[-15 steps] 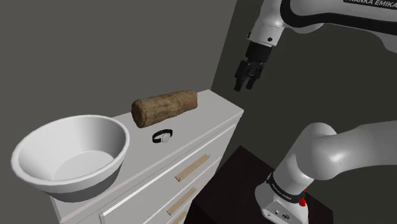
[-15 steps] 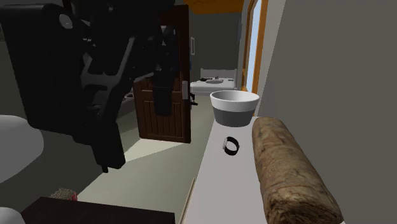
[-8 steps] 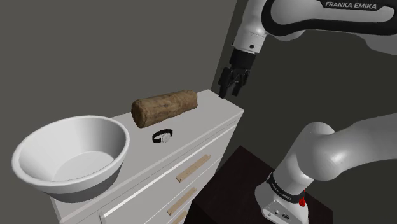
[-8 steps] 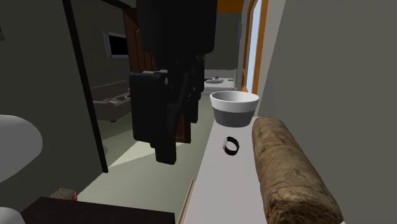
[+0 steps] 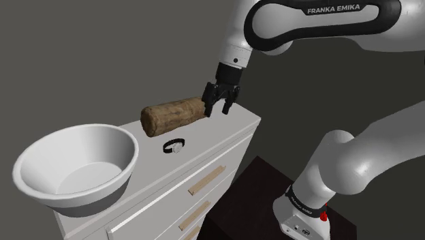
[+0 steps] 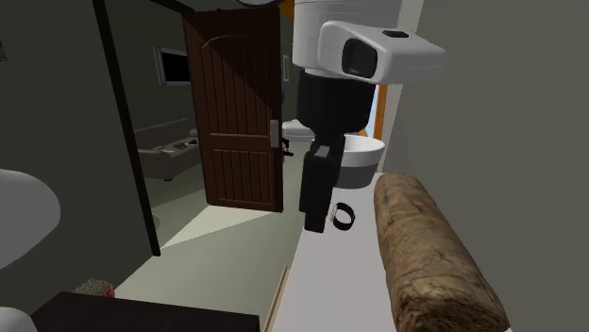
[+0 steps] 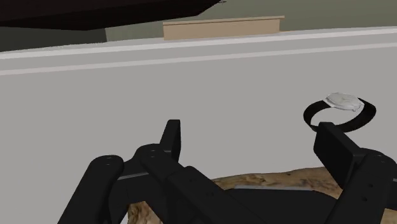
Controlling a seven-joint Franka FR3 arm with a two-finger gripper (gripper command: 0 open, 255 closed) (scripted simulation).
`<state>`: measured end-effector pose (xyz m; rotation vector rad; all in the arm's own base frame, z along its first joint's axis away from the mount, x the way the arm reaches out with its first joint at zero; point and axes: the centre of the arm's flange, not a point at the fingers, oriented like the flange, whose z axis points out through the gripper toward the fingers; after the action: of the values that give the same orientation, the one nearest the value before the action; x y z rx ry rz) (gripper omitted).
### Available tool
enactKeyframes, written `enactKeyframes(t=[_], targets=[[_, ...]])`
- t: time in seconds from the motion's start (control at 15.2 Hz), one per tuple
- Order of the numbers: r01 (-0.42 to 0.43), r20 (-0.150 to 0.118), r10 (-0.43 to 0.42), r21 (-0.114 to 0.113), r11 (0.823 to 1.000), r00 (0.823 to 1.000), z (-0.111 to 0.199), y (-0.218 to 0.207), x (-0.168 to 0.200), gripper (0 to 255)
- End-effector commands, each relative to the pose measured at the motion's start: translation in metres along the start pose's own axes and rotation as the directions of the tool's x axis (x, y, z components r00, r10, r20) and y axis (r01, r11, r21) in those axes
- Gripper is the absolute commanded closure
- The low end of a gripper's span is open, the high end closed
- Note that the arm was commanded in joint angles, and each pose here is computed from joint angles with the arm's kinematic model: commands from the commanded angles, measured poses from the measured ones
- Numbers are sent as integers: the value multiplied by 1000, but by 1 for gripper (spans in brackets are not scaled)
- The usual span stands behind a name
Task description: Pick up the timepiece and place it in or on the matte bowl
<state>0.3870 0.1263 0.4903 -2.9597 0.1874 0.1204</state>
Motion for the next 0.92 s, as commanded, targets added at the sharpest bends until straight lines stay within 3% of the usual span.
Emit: enactKeyframes(t=[0.0, 0.4, 0.86], targets=[[-1, 7, 1, 14, 1000, 1000, 12, -19, 13, 0], [-3, 29, 2, 51, 999, 1000, 51, -76, 45, 0], [-3, 29, 2, 51, 999, 1000, 87, -78, 44, 0]])
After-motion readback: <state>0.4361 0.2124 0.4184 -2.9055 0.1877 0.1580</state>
